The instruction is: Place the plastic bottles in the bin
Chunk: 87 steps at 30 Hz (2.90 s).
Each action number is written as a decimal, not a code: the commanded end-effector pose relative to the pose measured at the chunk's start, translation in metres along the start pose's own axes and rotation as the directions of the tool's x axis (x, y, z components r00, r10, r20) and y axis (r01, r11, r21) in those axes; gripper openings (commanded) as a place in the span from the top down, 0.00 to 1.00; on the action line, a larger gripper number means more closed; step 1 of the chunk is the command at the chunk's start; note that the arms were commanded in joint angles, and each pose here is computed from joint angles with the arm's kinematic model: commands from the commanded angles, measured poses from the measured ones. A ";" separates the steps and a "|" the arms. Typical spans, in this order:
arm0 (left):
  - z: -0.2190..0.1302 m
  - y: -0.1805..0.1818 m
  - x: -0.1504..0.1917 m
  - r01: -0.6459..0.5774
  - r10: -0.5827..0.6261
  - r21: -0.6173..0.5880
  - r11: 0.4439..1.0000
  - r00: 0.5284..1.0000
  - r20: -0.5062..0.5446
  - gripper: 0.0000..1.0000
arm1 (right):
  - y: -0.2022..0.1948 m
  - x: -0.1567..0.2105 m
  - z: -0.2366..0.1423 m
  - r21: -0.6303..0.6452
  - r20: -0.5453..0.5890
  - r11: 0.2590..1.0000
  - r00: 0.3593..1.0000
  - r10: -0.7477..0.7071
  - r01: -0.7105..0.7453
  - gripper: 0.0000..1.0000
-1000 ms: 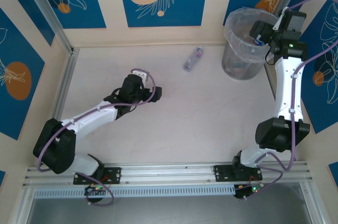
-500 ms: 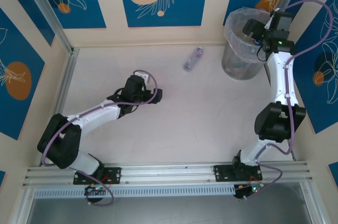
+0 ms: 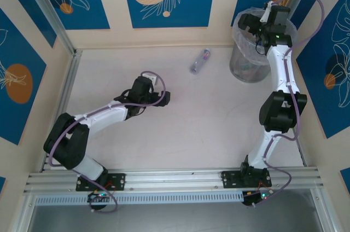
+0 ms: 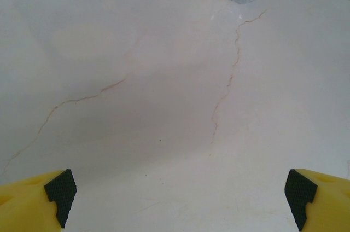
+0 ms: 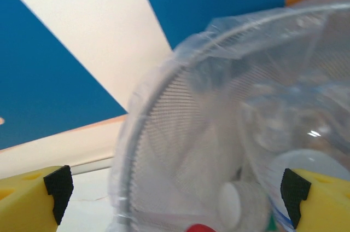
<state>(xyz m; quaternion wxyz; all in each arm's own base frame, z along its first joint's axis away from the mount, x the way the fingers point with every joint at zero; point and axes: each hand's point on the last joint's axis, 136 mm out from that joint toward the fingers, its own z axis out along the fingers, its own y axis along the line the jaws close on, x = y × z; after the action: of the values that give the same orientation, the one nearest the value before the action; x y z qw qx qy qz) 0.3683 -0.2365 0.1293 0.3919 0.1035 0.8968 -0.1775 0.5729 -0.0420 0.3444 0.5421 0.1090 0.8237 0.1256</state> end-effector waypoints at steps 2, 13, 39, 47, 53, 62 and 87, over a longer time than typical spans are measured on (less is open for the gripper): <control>0.000 -0.005 -0.011 0.022 -0.022 0.034 0.999 1.000 0.018 0.01 | 0.032 -0.017 -0.026 -0.112 0.038 0.992 0.998 -0.057 0.061 0.00; 0.010 -0.018 -0.027 0.037 -0.039 0.076 0.996 0.999 0.021 0.01 | 0.128 0.027 -0.093 -0.315 0.005 0.946 0.997 -0.080 0.078 0.00; -0.029 0.043 -0.022 0.203 -0.178 -0.137 0.969 0.968 0.178 0.01 | 0.109 0.217 0.090 0.114 -0.361 0.992 0.929 0.087 -0.048 0.00; -0.027 0.049 -0.019 0.213 -0.186 -0.153 0.965 0.967 0.173 0.01 | 0.091 0.250 0.125 0.248 -0.412 0.968 0.902 0.131 -0.028 0.00; -0.025 0.054 -0.014 0.223 -0.196 -0.166 0.961 0.967 0.164 0.01 | 0.087 0.273 0.142 0.268 -0.490 0.963 0.861 0.133 0.004 0.01; -0.019 0.059 -0.012 0.239 -0.212 -0.175 0.955 0.964 0.157 0.01 | 0.093 0.295 0.150 0.253 -0.555 0.967 0.824 0.113 0.037 0.06; -0.016 0.060 -0.013 0.260 -0.236 -0.169 0.951 0.960 0.148 0.01 | 0.094 0.282 0.149 0.218 -0.537 0.974 0.841 0.065 0.064 0.45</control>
<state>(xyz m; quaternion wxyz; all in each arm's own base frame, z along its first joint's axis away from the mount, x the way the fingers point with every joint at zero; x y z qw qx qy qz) 0.3802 -0.1786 0.1298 0.4252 -0.0474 0.8926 -0.1418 0.6002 0.1473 0.0405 0.2446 0.1428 0.9584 0.0350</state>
